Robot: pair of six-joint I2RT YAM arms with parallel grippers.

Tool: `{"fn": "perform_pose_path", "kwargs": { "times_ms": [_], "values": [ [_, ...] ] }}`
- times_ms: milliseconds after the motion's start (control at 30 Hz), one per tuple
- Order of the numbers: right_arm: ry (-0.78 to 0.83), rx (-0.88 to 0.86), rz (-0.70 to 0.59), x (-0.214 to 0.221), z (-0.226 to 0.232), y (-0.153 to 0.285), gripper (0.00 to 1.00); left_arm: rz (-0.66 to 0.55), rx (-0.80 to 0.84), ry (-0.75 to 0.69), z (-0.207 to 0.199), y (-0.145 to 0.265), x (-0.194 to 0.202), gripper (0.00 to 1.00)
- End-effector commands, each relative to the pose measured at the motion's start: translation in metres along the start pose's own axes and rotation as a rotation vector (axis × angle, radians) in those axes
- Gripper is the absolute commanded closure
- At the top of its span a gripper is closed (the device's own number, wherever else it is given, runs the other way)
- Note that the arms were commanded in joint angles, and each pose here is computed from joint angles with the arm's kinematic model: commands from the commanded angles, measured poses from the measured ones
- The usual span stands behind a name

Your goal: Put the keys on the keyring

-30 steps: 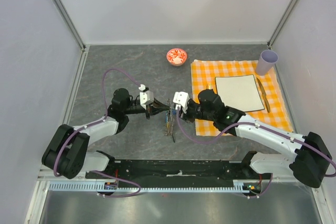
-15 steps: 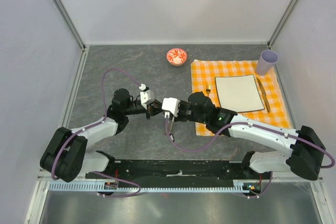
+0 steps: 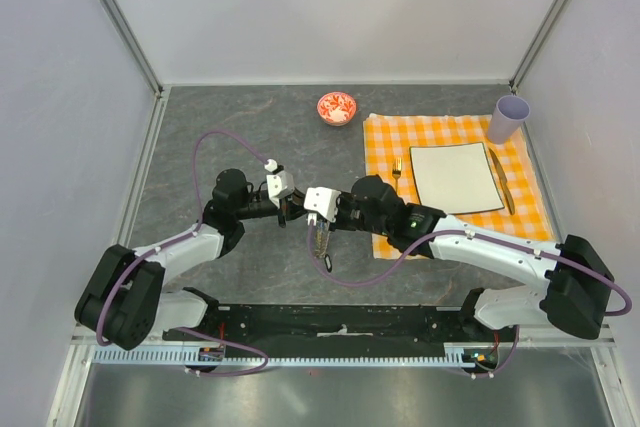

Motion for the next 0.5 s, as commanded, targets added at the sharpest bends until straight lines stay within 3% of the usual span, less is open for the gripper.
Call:
{"fn": "perform_pose_path", "kwargs": {
  "times_ms": [0,100,467],
  "values": [
    [0.004,0.025,-0.020,-0.013,-0.005,0.001,0.87,-0.036,-0.019,-0.044,0.009,-0.002,-0.018,0.98],
    [-0.006,0.057,-0.016,-0.012,-0.009,0.004,1.00,-0.039,-0.043,-0.050,0.011,-0.001,-0.019,0.98],
    [-0.113,0.116,-0.017,0.007,-0.007,0.018,1.00,-0.055,-0.177,-0.062,0.020,0.007,-0.024,0.98]
  ]
}}
Point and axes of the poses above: each gripper's point midway between its finger pads, its own y axis back along the fingers, its own z axis along the line the jaws close on, x = y × z, the point moved 4 cm from there along y, back along the fingers, and after that the axes turned 14 degrees about -y, right-handed, at the moved point
